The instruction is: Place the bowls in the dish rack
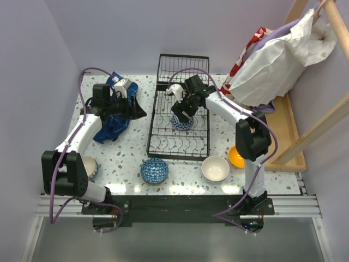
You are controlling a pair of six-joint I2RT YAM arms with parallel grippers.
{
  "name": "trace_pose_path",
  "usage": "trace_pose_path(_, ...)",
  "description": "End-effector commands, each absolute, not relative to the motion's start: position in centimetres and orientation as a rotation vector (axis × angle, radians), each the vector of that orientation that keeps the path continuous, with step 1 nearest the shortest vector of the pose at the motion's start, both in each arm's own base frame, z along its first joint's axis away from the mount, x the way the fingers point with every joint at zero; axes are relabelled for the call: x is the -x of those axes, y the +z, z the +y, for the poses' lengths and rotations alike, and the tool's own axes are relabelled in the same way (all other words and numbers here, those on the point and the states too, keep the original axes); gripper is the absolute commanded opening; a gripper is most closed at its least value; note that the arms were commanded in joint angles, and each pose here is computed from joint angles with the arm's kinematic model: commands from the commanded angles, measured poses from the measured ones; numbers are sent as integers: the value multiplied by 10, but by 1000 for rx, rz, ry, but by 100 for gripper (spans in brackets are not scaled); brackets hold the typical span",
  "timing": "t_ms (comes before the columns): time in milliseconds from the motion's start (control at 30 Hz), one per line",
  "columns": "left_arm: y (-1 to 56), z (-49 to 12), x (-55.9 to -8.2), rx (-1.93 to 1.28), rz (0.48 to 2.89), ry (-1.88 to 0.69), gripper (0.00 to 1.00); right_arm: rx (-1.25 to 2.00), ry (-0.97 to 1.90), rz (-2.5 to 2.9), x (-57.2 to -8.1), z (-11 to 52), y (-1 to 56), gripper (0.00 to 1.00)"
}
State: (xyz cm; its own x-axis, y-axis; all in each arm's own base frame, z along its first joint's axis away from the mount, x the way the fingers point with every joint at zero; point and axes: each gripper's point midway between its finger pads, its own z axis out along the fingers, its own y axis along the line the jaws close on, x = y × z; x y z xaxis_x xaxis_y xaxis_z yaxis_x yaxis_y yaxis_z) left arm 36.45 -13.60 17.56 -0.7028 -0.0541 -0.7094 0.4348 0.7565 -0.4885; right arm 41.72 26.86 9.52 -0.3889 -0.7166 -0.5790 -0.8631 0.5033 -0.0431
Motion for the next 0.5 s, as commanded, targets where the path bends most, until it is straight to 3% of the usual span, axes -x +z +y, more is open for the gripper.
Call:
trace_pose_path(0,181,-132,-362,-300,2189,-836,68,1242,415,2167,-434,288,99,77)
trace_pose_path(333,174,-131,-357,-284,2199,-851,68,1236,420,2207,-435,288,92,52)
trace_pose_path(467,172,-133,-356,-280,2199,-865,67,1243,430,2208,-432,289,93,36)
